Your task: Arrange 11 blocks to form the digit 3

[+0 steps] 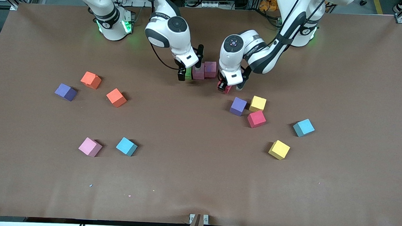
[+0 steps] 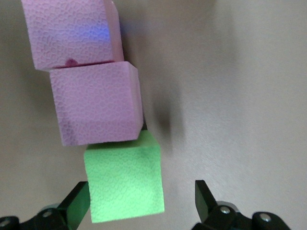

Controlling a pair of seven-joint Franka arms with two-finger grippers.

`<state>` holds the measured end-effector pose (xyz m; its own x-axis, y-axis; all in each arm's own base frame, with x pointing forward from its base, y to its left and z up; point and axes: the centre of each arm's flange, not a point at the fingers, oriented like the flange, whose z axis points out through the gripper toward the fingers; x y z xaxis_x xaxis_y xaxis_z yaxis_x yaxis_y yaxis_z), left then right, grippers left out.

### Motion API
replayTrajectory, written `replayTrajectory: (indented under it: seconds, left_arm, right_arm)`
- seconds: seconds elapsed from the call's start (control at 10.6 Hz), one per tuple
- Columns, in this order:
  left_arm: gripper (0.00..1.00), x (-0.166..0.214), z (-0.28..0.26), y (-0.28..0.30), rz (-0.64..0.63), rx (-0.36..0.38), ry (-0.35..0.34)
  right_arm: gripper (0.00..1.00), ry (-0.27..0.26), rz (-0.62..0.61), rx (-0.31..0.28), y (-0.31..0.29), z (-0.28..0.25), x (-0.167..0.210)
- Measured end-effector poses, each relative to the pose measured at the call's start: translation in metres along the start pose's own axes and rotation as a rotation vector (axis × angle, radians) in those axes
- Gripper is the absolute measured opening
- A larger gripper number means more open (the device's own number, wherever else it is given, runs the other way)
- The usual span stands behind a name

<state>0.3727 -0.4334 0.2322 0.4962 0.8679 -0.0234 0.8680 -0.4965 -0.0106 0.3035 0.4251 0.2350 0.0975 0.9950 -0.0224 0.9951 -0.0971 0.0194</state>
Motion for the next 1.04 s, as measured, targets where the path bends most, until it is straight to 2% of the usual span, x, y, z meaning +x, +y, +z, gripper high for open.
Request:
replayTrajectory:
  seconds: [0.28,0.56,0.85,1.04]
  left_arm:
    - [0.56,0.002,-0.042,0.042,0.084,-0.043,-0.002]
    - [0.56,-0.001,-0.042,0.059,0.204,-0.058,-0.018]
    - [0.56,-0.008,-0.036,0.076,0.376,-0.069,-0.033]
    - [0.56,-0.013,-0.036,0.084,0.513,-0.043,-0.031]
  right_arm:
    - [1.00,-0.006,-0.005,-0.024,-0.003,-0.012,0.002]
    - [1.00,-0.019,0.009,-0.038,0.013,-0.019,-0.008]
    - [1.00,-0.038,-0.036,-0.042,0.067,-0.023,-0.048]
    - [1.00,-0.036,-0.028,-0.044,0.115,-0.026,-0.086]
